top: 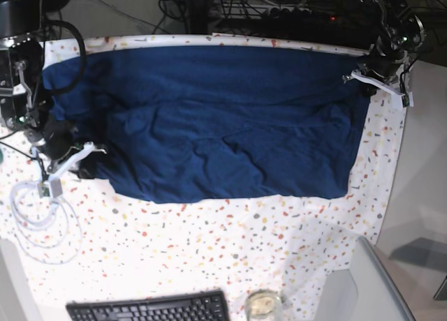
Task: Layout the t-shirt on the table in an organized manner, then fold the t-shirt properly
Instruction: 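Release the shirt and move the right gripper to the shirt's corner, then grasp the shirt corner with the right gripper and pull it off the cloth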
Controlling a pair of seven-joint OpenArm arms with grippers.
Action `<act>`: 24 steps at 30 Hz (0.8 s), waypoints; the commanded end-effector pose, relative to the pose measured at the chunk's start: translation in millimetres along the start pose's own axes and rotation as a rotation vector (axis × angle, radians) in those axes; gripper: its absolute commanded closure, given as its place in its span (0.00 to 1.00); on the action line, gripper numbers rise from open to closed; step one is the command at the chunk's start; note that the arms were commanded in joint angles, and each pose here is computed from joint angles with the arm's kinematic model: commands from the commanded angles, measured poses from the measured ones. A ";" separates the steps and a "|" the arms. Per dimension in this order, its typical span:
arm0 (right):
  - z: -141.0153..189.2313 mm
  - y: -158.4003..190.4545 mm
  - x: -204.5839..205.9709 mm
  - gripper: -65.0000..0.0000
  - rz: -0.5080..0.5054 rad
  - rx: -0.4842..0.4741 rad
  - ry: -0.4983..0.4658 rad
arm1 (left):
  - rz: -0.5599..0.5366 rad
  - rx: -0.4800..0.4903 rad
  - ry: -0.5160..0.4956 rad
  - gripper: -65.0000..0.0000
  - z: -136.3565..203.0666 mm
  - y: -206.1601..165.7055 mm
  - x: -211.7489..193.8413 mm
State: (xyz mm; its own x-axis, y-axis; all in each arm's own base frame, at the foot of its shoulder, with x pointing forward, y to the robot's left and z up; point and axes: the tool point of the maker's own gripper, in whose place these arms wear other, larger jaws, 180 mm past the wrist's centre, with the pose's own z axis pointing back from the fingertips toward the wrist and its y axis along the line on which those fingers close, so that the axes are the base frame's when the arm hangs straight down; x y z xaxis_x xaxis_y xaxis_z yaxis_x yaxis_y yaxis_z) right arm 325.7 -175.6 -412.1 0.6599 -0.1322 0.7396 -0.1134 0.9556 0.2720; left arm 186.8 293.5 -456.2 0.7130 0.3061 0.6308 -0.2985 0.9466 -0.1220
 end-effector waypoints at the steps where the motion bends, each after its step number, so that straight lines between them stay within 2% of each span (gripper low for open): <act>1: 6.5 3.4 11.1 1.00 0.019 0.018 -0.039 | -0.011 0.000 -0.041 1.00 2.6 2.3 12.7; 6: 22.4 15.4 -12.1 1.00 0.026 0.040 -0.011 | -0.014 0.002 -0.039 1.00 3.9 3.1 11.5; 10: 29.8 18.2 -41.9 1.00 0.006 0.042 0.044 | -0.013 0.003 -0.039 1.00 3.9 3.3 11.5; 13: 28.6 32.8 -59.7 0.98 0.017 0.078 0.093 | -0.011 0.003 -0.036 1.00 3.6 3.4 10.5; 17: 31.7 45.7 -79.0 0.69 0.038 0.109 0.212 | -0.013 0.003 -0.039 1.00 3.9 3.3 11.5; 19: 30.4 49.8 -61.9 0.61 0.054 0.114 0.178 | -0.013 0.003 -0.039 1.00 3.9 3.3 11.5; 24: 22.4 34.1 14.7 0.59 0.036 0.067 0.006 | -0.014 0.007 -0.029 1.00 5.7 5.2 6.4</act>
State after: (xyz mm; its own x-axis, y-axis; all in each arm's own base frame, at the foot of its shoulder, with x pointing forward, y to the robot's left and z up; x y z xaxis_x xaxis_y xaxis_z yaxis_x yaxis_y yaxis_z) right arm 304.1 -150.6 -392.5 0.6965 -0.0933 0.7115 -0.1679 0.9428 0.2880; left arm 182.1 293.9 -457.7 0.7203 0.3029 0.6240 -0.2973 0.9476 -0.1169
